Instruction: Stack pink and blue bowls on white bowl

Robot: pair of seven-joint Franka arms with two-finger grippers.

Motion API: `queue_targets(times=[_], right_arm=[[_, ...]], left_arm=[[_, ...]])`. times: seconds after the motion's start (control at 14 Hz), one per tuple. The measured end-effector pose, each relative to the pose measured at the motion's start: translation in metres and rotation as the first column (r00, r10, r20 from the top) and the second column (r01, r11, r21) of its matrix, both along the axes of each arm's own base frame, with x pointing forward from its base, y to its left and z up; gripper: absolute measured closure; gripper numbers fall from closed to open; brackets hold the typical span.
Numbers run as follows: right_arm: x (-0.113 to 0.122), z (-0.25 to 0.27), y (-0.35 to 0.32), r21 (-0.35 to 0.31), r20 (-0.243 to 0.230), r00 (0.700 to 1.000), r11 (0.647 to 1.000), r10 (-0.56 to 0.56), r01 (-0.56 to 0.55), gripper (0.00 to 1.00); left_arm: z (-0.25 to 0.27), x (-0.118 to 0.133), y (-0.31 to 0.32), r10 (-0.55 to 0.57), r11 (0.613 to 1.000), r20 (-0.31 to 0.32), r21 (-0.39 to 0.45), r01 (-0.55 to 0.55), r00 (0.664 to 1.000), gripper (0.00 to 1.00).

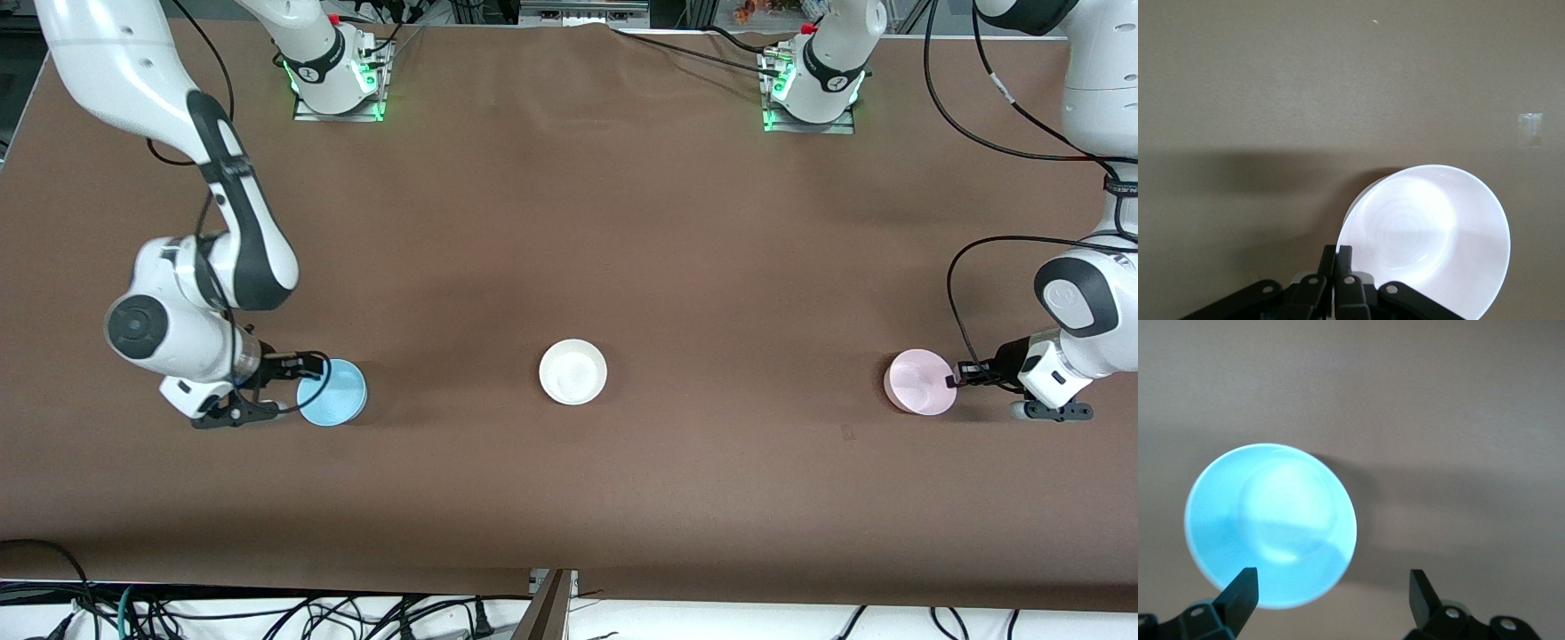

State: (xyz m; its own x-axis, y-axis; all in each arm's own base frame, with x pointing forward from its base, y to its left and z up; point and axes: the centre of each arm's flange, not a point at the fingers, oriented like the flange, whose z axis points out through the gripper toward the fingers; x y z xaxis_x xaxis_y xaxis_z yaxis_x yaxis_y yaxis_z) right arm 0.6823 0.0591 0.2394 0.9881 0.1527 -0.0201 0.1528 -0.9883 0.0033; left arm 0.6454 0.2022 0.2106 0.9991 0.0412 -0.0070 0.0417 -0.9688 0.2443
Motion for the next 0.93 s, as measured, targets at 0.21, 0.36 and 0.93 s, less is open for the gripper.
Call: queue_targets(times=[0.21, 0.36, 0.93], right_arm=[[0.002, -0.023, 0.001, 0.002, 0.016, 1.0, 1.0, 0.001, -0.001, 0.03], [0.003, -0.027, 0.0, 0.002, 0.012, 1.0, 1.0, 0.0, 0.0, 0.21], [0.013, -0.01, 0.004, 0.006, 0.005, 1.0, 1.0, 0.003, -0.003, 0.97]], left_arm=[[0.036, 0.029, -0.052, -0.019, 0.998, 0.019, -0.059, 0.02, 1.0, 0.97], [0.067, 0.055, -0.129, 0.003, 0.996, 0.034, -0.094, 0.0, 0.999, 0.97], [0.089, 0.043, -0.419, 0.036, 0.987, -0.045, -0.153, -0.042, 0.998, 0.97]])
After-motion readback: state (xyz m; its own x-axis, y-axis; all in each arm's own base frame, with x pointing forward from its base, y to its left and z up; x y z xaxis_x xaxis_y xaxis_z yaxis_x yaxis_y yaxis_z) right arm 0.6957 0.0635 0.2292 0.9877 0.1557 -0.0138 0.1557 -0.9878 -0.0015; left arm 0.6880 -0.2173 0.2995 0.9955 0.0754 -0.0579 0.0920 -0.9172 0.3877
